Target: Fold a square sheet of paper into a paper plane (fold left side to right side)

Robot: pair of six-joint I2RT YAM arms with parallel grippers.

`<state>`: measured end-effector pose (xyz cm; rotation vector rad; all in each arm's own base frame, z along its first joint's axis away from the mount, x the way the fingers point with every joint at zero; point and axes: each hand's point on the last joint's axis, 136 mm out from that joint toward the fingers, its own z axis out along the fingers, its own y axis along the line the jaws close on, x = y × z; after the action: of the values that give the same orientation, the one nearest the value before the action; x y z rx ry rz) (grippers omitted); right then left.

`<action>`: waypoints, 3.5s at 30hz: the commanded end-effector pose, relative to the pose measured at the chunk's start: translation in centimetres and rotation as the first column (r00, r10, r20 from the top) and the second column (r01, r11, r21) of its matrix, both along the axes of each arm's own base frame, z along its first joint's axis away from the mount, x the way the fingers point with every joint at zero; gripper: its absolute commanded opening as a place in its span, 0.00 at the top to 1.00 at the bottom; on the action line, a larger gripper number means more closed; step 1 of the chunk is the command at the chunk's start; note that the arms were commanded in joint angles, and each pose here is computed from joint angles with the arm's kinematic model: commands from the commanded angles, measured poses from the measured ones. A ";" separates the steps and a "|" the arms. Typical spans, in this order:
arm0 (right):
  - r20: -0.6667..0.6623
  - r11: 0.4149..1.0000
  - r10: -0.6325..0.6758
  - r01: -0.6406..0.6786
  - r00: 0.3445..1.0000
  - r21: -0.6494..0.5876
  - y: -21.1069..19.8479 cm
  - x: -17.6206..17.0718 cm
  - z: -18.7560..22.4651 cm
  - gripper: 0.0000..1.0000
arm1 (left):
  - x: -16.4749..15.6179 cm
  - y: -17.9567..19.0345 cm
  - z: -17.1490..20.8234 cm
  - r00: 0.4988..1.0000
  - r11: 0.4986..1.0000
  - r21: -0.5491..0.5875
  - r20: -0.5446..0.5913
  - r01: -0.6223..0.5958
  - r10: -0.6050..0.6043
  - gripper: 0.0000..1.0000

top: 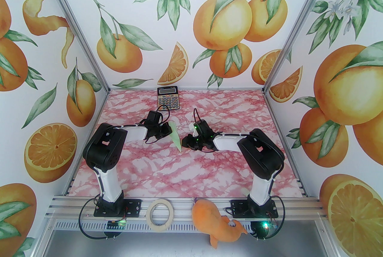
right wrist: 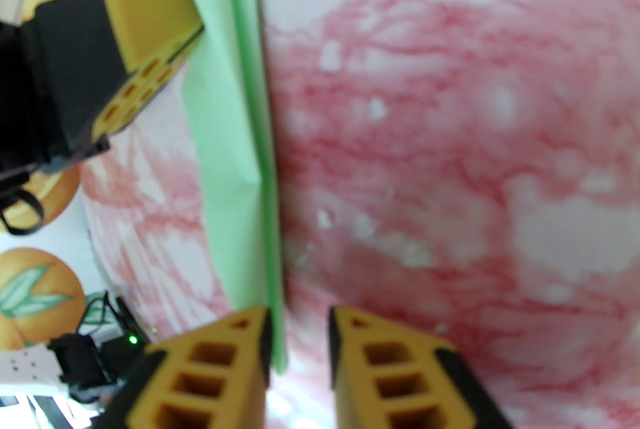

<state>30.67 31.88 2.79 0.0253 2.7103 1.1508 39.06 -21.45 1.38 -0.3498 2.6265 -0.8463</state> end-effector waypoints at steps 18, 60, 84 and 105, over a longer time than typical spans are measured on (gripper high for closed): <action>-0.011 0.998 0.040 -0.040 0.999 0.056 2.3 -0.3 -0.1 0.79 | -3.6 0.9 -4.7 0.986 0.997 0.078 -0.167 0.020 -0.007 0.94; 0.169 0.918 0.227 -0.153 0.959 -0.366 0.8 -1.9 0.1 0.74 | -3.6 0.6 -4.7 0.986 0.997 0.070 -0.167 0.034 -0.022 0.94; 0.128 0.821 0.306 -0.193 0.943 -0.537 0.7 -2.1 -2.6 0.97 | -3.2 0.5 -4.4 0.987 0.998 0.060 -0.160 0.035 -0.025 0.93; 0.125 0.779 0.340 -0.205 0.932 -0.592 0.7 -2.7 -3.1 0.98 | -2.9 -1.0 3.0 0.999 0.999 -0.035 -0.016 0.041 -0.041 0.63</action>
<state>28.76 33.29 1.50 -0.5358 2.7417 0.3811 36.61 -22.07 2.66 -0.3274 2.6811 -0.8690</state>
